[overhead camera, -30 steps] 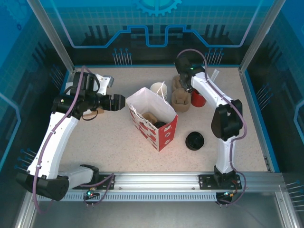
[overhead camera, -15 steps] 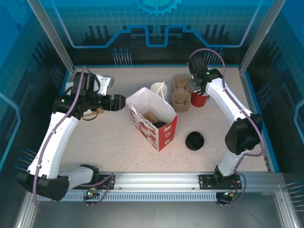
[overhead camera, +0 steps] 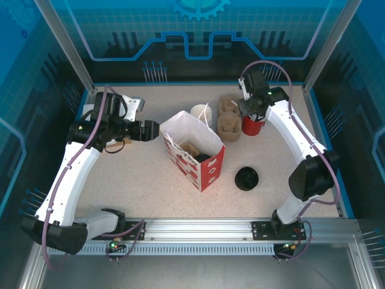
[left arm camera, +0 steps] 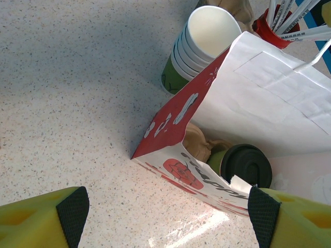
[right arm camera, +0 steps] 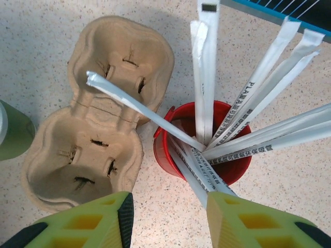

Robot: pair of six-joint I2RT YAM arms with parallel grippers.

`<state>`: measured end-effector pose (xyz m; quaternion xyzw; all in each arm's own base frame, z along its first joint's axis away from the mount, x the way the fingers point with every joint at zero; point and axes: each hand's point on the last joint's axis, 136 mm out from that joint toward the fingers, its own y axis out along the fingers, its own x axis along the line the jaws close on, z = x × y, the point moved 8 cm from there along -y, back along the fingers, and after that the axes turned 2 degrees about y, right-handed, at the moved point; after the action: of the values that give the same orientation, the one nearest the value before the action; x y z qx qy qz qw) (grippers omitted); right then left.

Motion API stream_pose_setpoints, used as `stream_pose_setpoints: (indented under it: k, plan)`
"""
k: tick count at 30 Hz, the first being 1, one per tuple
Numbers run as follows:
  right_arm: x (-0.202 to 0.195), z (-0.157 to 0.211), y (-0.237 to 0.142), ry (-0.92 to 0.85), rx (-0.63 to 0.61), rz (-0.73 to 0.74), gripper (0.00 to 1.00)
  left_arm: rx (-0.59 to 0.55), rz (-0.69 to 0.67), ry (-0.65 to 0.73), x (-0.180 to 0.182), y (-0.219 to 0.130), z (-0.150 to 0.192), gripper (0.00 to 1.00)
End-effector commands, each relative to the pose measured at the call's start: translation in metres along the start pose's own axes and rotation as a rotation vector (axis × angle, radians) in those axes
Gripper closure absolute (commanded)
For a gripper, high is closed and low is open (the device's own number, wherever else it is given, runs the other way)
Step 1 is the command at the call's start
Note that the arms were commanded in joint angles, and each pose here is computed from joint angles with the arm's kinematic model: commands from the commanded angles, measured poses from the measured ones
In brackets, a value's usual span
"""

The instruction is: Pack the takeout coffee

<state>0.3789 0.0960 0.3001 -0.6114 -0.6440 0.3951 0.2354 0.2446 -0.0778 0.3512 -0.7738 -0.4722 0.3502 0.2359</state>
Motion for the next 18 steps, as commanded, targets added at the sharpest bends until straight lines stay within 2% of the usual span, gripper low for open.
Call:
stream_pose_setpoints:
  k: [1, 5, 10, 15, 18]
  plan:
    - [-0.01, -0.008, -0.001, 0.001, -0.004, 0.025, 0.57, -0.022, 0.015, -0.013, -0.001, -0.005, 0.0, 0.16]
    - [-0.008, -0.018, 0.016, -0.024, 0.013, 0.037, 0.59, -0.02, 0.018, -0.018, -0.001, -0.004, 0.0, 0.16]
    - [0.01, -0.029, 0.028, -0.06, 0.017, -0.079, 0.56, -0.016, 0.014, -0.018, -0.001, -0.005, 0.0, 0.15]
    - [0.03, -0.03, 0.043, -0.144, 0.03, -0.118, 0.38, -0.016, 0.013, -0.015, -0.001, -0.005, 0.0, 0.15]
    - [0.037, -0.033, 0.054, -0.19, 0.041, -0.094, 0.35, -0.015, 0.012, -0.01, -0.001, -0.005, -0.001, 0.15]
